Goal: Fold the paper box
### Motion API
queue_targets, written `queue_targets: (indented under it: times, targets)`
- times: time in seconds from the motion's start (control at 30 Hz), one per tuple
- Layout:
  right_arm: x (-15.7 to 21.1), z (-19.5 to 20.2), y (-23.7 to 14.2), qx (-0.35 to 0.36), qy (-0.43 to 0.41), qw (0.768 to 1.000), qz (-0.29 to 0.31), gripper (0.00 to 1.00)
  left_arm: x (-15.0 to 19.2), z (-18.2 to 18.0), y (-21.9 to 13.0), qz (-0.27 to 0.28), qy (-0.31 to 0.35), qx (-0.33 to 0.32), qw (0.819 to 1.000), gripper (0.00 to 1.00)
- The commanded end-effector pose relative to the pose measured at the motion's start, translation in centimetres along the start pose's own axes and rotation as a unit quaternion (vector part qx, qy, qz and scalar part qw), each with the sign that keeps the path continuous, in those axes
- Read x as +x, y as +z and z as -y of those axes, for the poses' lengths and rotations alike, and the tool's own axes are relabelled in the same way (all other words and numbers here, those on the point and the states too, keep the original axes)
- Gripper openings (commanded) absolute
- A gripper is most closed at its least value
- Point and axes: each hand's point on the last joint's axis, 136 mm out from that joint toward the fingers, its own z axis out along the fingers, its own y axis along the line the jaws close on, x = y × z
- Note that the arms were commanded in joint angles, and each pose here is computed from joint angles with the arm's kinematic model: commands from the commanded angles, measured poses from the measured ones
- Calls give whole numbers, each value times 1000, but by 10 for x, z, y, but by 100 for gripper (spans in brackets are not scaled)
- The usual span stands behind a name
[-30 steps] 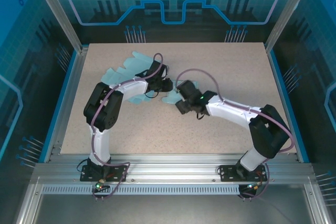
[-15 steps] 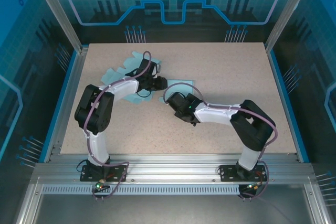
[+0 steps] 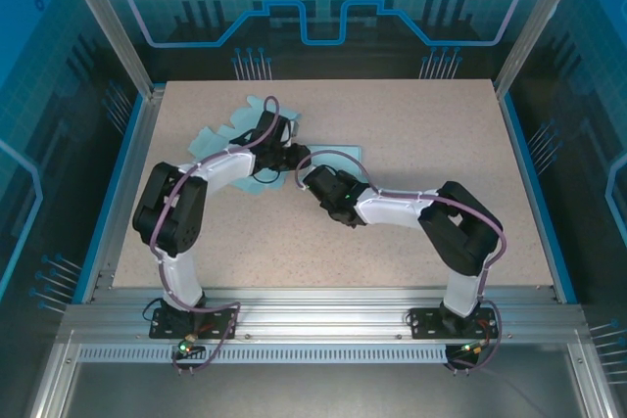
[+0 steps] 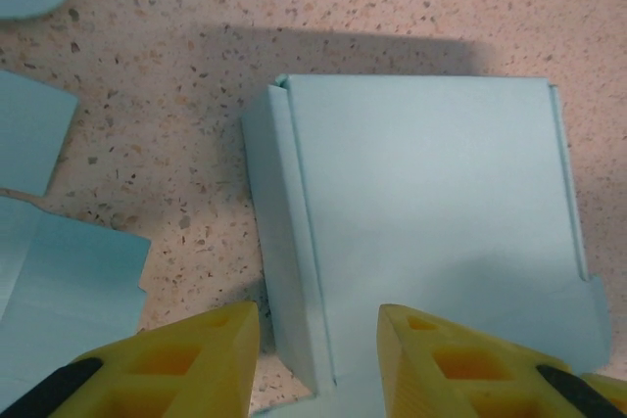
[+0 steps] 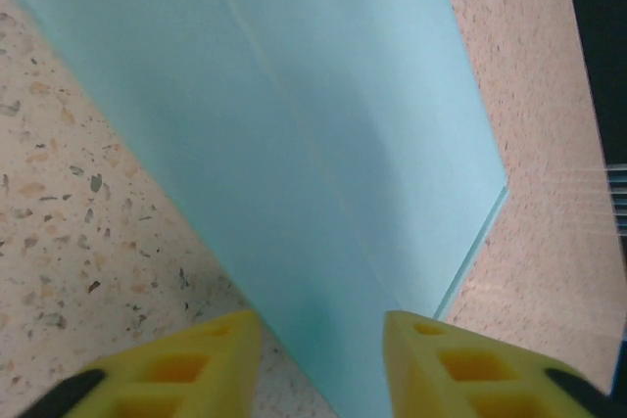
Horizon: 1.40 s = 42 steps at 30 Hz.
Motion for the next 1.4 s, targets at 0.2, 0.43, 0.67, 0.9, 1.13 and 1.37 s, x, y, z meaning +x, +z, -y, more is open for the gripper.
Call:
queue_targets:
  times: [0.2, 0.43, 0.67, 0.9, 1.13, 1.37]
  targets:
    - [-14, 3, 5, -2, -26, 1000, 11, 7, -15, 1, -43, 43, 9, -15, 999, 39]
    - [-21, 14, 0, 8, -31, 999, 20, 0, -23, -4, -72, 78, 15, -31, 996, 39]
    - [-23, 9, -5, -15, -36, 999, 35, 28, -22, -15, -88, 91, 14, -51, 994, 39]
    - [-8, -8, -8, -32, -39, 998, 41, 79, -20, -23, -89, 91, 6, -55, 994, 44]
    - [-3, 6, 20, 26, -33, 999, 11, 85, -25, -23, -92, 99, 6, -54, 994, 44]
    - [-9, 14, 41, 60, -29, 998, 11, 81, -25, -23, -92, 99, 5, -55, 994, 45]
